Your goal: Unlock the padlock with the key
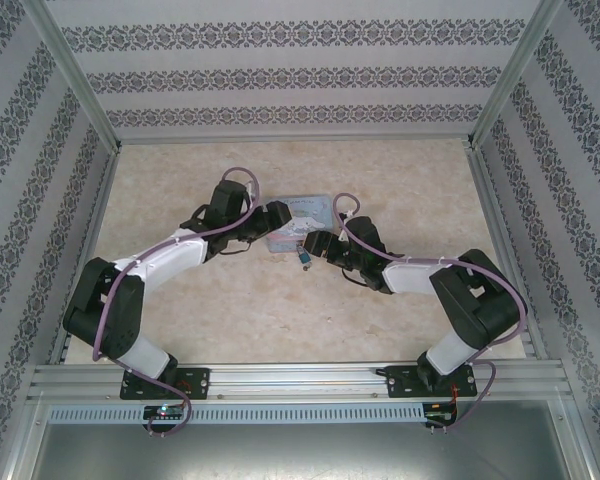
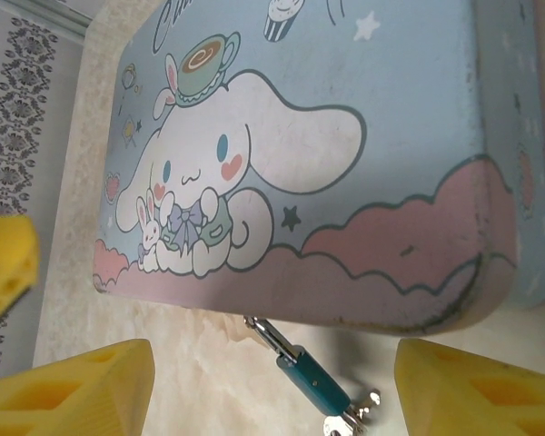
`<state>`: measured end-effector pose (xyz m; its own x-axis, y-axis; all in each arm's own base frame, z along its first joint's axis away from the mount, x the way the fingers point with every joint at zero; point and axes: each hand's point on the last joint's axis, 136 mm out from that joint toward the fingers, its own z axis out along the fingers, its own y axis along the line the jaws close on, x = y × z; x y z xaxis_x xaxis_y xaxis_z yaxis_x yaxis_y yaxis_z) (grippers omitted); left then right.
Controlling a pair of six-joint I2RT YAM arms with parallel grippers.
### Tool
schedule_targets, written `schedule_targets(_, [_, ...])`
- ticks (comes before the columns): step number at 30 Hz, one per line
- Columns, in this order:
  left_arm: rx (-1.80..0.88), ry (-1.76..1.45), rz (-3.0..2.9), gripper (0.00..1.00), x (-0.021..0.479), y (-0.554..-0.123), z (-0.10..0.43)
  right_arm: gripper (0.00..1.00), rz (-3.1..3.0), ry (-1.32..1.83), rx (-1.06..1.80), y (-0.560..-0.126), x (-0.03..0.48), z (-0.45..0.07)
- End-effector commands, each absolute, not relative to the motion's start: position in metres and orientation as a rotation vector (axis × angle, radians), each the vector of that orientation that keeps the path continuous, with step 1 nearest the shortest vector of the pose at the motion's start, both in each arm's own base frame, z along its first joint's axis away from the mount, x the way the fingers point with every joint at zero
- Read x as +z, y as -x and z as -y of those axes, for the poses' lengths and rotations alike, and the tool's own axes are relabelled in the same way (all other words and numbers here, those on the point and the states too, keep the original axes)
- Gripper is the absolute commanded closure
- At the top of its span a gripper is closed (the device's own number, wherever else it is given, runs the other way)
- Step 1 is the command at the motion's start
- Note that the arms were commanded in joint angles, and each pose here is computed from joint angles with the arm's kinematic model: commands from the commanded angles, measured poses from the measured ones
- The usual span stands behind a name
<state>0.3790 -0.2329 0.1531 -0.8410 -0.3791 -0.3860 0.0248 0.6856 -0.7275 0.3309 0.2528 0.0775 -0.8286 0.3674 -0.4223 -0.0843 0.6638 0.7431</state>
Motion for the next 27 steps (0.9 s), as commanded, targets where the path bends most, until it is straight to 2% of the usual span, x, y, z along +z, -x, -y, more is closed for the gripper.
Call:
schedule_targets(1, [-0.899, 0.236, -2.431, 0.18, 0.15, -0.381, 0.211, 0.3, -2.324, -0.149, 1.046, -0.326, 0.086, -0.248])
schedule_targets(12, [-0.78, 0.217, -2.485, 0.13, 0.142, -0.386, 0.19, 0.37, -2.379, 0.008, 0.952, -0.316, 0.077, -0.239])
schedule_targets(27, [-0.797, 0.213, -2.523, 0.12, 0.123, -0.4, 0.2, 0.42, -2.431, 0.105, 0.982, -0.318, 0.051, -0.271])
